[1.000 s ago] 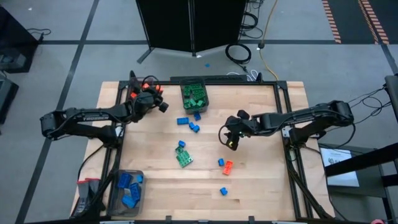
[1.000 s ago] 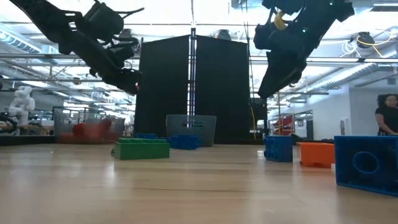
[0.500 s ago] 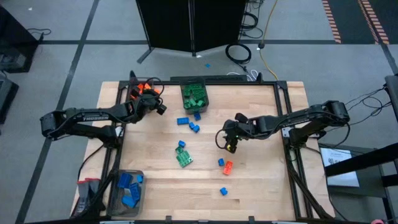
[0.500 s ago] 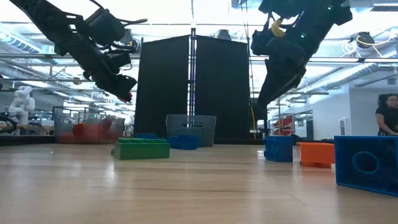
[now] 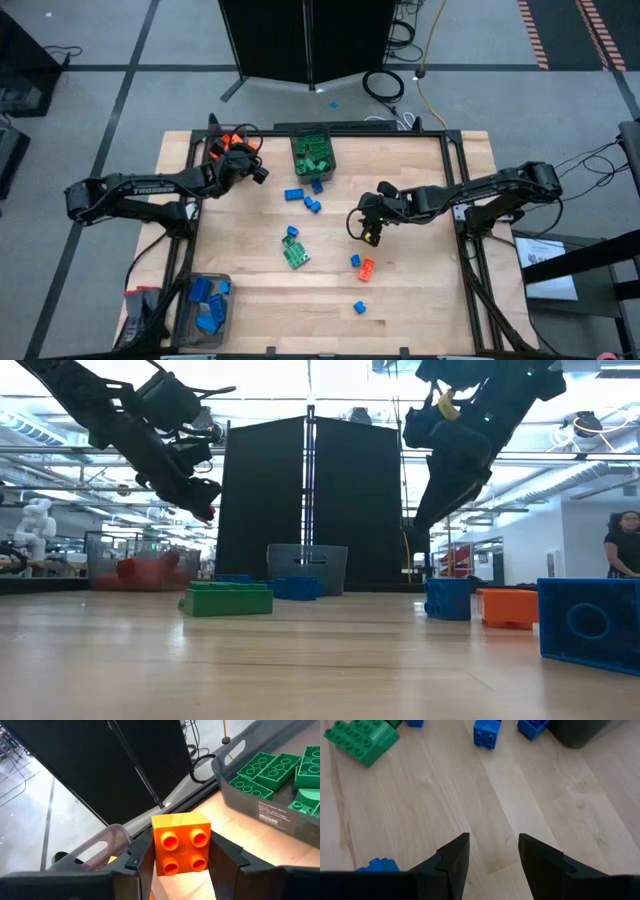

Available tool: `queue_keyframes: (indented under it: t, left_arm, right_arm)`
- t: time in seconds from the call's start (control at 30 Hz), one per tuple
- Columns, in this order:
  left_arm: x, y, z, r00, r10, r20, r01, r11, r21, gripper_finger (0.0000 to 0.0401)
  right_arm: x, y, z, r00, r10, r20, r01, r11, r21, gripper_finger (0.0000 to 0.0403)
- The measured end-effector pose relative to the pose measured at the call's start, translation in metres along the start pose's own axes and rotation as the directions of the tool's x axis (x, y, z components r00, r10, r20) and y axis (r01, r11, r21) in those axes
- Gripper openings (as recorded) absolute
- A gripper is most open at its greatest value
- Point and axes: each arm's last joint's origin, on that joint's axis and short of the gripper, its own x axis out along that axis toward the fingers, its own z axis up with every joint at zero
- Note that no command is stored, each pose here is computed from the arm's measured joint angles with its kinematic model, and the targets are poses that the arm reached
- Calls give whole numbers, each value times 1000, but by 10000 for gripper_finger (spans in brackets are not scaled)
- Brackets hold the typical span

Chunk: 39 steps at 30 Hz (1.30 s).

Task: Sort blocks
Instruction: Put the orange game piece into the top left black transparent bin

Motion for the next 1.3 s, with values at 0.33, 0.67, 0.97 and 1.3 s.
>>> queue_keyframes:
  t: [0.33, 0.67, 0.97, 1.3]
  left_arm:
    - [0, 0, 2, 1000, 0, 14, 0, 1000, -11, 137]
    - [0, 0, 2, 1000, -1, 14, 1, 1000, -18, 137]
    - [0, 0, 1, 1000, -1, 12, 1, 1000, -17, 137]
    - [8, 13, -8, 995, 60, -85, -71, 987, -143, 137]
  right_arm:
    - [0, 0, 0, 1000, 0, 0, 0, 1000, 0, 164]
    - [0, 0, 0, 1000, 0, 0, 0, 1000, 0, 164]
    - [0, 0, 0, 1000, 0, 0, 0, 1000, 0, 165]
    - [0, 0, 0, 1000, -1, 0, 1, 1000, 0, 165]
